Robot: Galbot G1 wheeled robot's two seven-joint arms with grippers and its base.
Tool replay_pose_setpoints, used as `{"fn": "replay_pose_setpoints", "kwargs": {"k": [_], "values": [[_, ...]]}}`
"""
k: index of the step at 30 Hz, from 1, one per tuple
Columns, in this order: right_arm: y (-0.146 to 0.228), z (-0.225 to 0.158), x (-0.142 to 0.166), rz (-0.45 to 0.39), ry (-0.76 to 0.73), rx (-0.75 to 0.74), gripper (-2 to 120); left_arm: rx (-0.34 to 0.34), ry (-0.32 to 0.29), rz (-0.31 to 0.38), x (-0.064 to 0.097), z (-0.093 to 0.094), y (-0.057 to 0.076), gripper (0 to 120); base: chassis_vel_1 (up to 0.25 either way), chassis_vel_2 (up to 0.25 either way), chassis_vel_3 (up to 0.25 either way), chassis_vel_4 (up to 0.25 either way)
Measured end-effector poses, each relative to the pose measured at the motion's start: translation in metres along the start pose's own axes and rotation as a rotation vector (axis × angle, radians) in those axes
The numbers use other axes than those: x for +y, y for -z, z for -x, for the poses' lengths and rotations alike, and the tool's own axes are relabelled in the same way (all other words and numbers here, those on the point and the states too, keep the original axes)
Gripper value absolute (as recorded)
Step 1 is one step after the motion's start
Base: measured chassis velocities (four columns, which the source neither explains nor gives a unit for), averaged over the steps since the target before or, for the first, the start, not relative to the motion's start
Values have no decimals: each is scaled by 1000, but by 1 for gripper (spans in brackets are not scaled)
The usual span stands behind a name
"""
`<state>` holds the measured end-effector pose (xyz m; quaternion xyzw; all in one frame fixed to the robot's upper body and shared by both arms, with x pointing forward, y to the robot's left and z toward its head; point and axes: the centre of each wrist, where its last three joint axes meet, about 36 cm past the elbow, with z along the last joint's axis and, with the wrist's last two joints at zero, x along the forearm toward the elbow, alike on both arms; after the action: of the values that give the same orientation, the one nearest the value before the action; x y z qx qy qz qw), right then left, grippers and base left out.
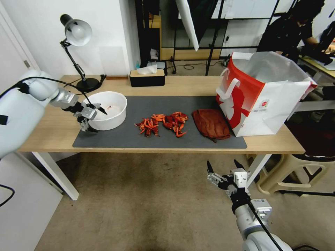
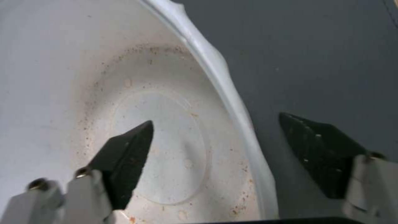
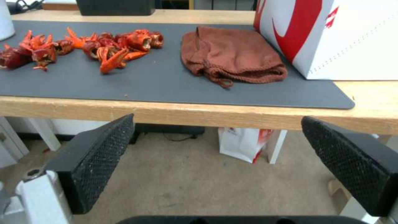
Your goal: Sweep shrimp from table into container with towel, then put container into takeout bag.
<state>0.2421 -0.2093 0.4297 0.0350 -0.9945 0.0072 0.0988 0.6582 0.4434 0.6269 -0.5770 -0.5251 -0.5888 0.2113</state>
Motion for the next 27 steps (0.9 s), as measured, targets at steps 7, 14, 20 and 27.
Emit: {"fn": "replay_pose_setpoints", "kwargs": {"k": [7,14,20,27], "values": [[-3,0,1,1,-4,3,100,2,-48,13,8,4,1,49,0,0,0,0],[-4,-1,3,0,-6,4,100,8,-66,39,8,9,4,21,0,0,0,0],[-3,-2,3,0,-7,4,100,10,-69,44,7,8,4,3,0,0,0,0],[0,-5,4,2,-6,0,100,4,-65,54,3,-1,2,0,0,0,0,0]]}}
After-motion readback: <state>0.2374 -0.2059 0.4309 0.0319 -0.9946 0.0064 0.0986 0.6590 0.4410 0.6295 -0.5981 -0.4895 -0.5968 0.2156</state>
